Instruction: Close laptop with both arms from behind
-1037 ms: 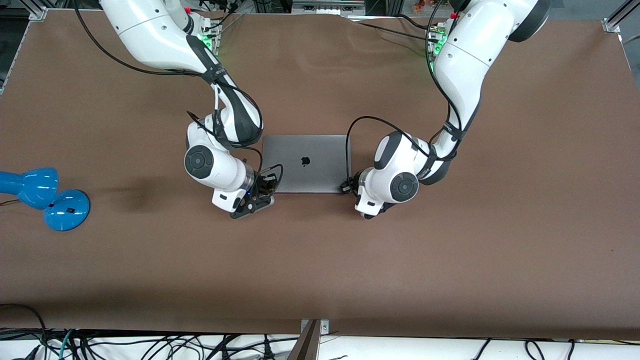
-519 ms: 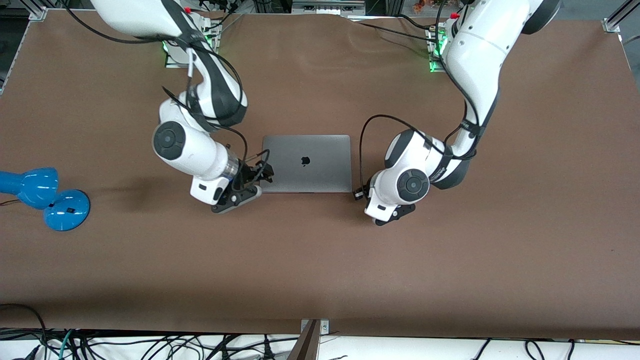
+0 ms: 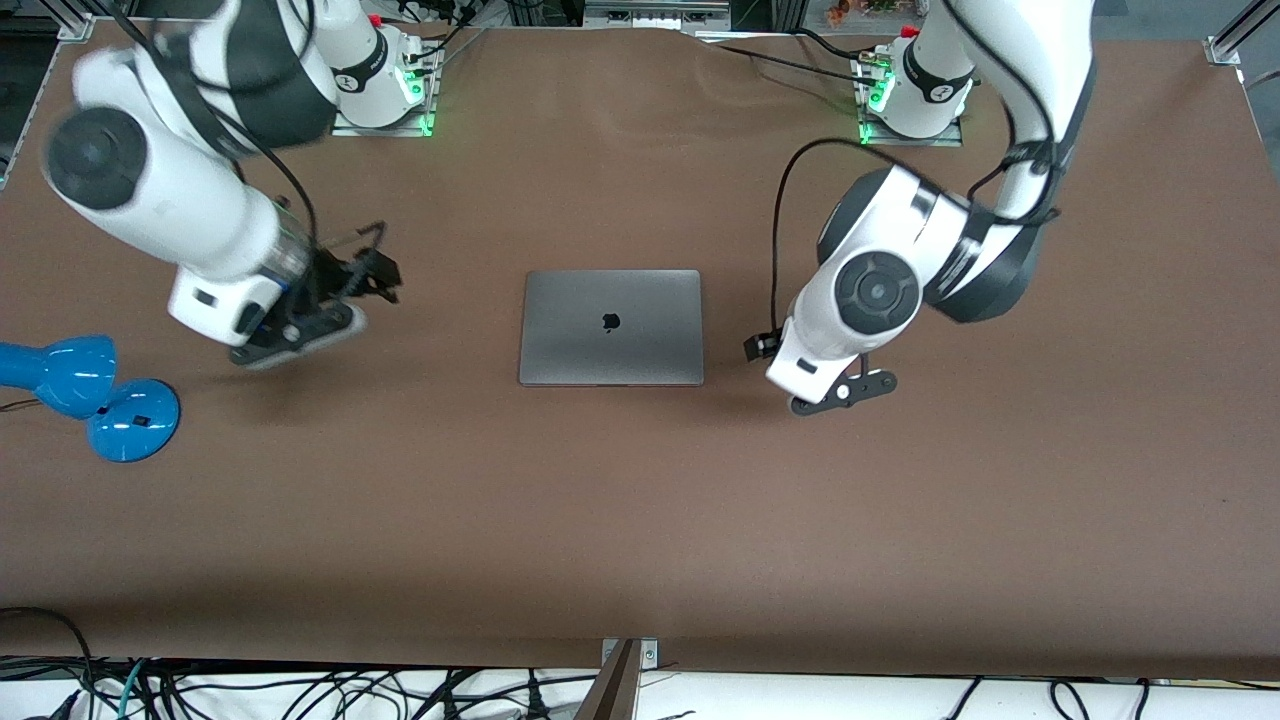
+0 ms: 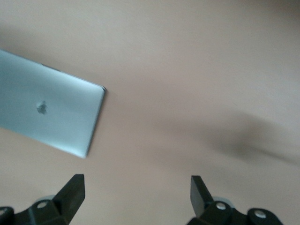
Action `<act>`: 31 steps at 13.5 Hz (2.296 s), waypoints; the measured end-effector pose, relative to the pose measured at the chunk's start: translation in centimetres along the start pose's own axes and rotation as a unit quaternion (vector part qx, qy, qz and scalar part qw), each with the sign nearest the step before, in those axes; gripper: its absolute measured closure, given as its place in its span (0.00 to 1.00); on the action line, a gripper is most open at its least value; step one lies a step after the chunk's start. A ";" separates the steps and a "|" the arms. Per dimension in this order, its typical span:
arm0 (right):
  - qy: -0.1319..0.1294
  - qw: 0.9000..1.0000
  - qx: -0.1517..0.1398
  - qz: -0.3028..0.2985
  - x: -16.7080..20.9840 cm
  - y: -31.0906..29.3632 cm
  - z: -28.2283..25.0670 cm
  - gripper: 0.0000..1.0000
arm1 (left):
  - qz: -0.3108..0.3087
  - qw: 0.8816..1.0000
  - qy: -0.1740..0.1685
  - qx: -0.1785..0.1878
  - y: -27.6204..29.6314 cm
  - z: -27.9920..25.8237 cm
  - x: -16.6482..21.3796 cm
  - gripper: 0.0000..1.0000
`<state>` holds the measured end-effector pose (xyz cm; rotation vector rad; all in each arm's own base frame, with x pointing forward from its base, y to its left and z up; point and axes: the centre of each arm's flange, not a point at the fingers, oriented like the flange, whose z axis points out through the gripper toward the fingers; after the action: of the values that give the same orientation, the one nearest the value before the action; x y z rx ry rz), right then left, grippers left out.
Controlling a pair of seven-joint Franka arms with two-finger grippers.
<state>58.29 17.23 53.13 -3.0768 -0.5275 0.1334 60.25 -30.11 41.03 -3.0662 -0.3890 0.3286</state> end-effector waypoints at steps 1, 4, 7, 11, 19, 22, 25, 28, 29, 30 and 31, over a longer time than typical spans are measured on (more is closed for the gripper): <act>-0.008 1.000 -0.005 0.014 -1.2 0.3 -1.8 0.00 | 0.014 1.000 0.008 -0.003 -1.0 -2.3 -0.8 0.00; -0.013 0.998 -0.008 0.062 -4.6 1.7 -6.1 0.00 | 0.033 0.999 0.034 -0.009 -5.4 -8.6 -4.0 0.00; -0.001 0.994 -0.008 0.109 -7.6 5.9 -9.2 0.00 | 0.056 0.998 0.041 -0.003 -10.8 -13.2 -6.4 0.00; -0.017 0.986 0.001 0.165 -11.0 11.4 -10.5 0.00 | 0.092 0.995 0.041 -0.002 -21.1 -17.7 -6.2 0.00; -0.032 0.982 0.002 0.189 -10.5 12.1 -9.1 0.00 | 0.129 0.991 0.029 0.001 -29.8 -17.5 -7.3 0.00; -0.035 0.979 0.003 0.199 -10.4 12.7 -8.7 0.00 | 0.136 0.990 0.029 0.004 -29.8 -17.2 -8.4 0.00; -0.029 0.979 0.004 0.201 -10.2 13.0 -8.7 0.00 | 0.145 0.989 0.035 0.020 -28.3 -17.0 -8.8 0.00; -0.027 0.979 0.003 0.202 -10.2 13.0 -8.7 0.00 | 0.137 0.990 0.040 0.017 -29.1 -17.1 -8.4 0.00; -0.027 0.979 0.003 0.202 -10.2 13.0 -8.7 0.00 | 0.133 0.990 0.041 0.016 -29.5 -17.1 -8.2 0.00; -0.027 0.979 0.003 0.202 -10.2 13.0 -8.7 0.00 | 0.128 0.991 0.043 0.014 -29.9 -17.2 -8.0 0.00; -0.026 0.979 0.003 0.201 -10.2 13.0 -8.7 0.00 | 0.123 0.991 0.045 0.010 -30.4 -17.3 -7.8 0.00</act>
<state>53.81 1.60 62.25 -3.1349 0.1036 0.2200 49.14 -2.77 61.31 -3.0968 -0.0024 0.1967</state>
